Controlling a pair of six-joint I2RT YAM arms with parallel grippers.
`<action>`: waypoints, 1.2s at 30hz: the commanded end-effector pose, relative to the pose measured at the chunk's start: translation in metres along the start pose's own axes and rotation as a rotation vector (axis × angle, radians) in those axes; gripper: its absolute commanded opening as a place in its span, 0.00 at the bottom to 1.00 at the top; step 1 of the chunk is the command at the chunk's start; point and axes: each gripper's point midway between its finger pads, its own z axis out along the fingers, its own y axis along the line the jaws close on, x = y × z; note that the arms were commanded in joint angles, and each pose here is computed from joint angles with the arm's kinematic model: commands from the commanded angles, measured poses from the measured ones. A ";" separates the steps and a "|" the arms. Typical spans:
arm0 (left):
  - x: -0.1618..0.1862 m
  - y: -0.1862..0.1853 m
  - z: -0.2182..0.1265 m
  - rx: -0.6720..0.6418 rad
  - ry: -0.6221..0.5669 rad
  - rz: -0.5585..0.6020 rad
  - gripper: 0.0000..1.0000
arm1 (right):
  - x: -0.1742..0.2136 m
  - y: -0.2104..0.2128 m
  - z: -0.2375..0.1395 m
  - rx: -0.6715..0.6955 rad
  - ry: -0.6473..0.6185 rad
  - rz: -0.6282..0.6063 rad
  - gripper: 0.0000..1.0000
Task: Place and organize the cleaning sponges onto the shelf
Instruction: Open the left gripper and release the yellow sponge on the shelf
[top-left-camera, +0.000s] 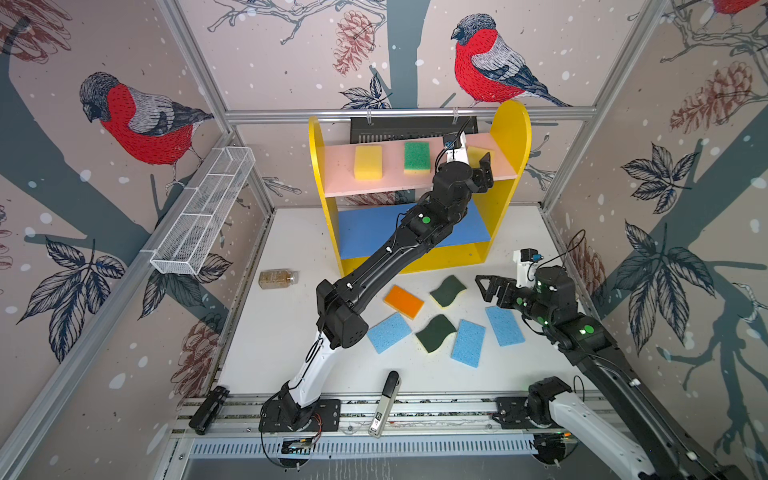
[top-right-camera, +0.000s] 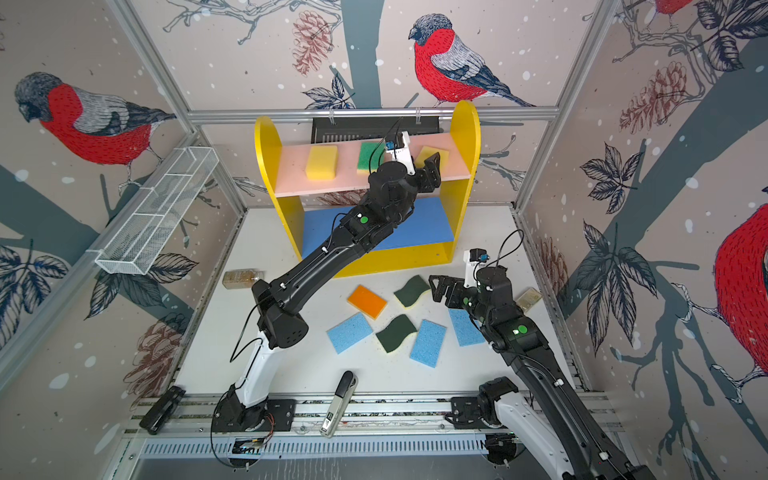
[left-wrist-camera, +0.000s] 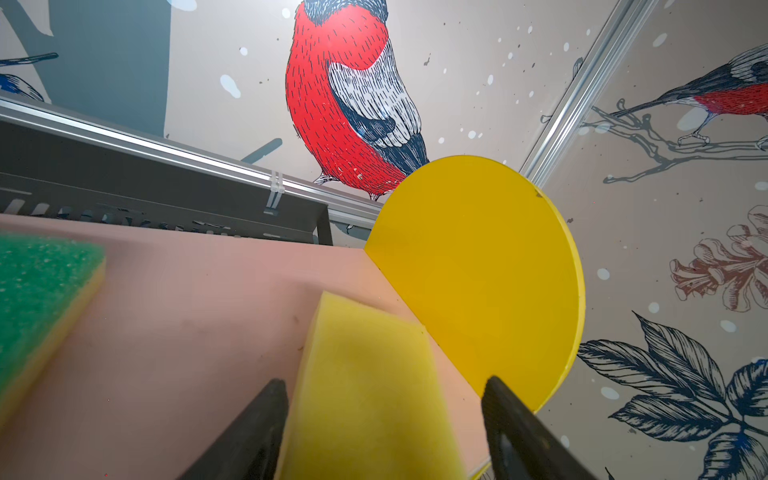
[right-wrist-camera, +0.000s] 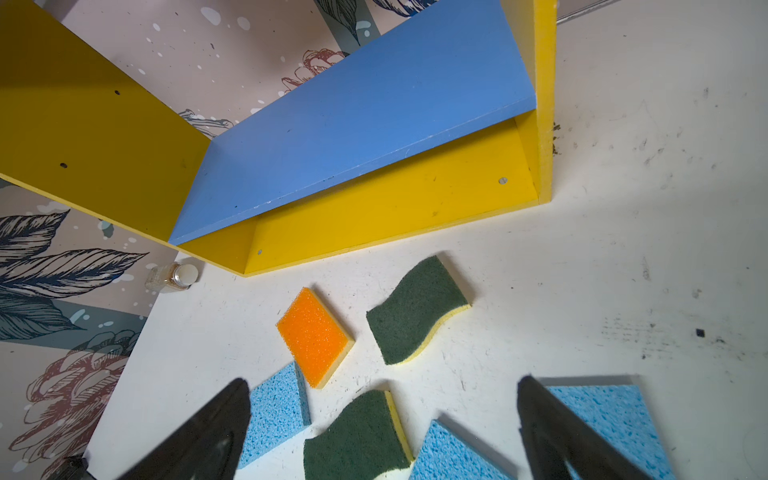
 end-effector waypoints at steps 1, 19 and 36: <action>0.009 0.010 -0.001 -0.024 0.055 0.012 0.75 | -0.008 0.002 -0.003 0.003 -0.026 -0.019 1.00; -0.035 -0.006 -0.027 0.074 0.004 0.014 0.75 | -0.043 0.025 -0.020 -0.020 -0.124 -0.060 1.00; -0.087 -0.028 -0.105 0.166 0.043 0.130 0.74 | -0.114 0.081 -0.044 0.026 -0.283 -0.173 0.82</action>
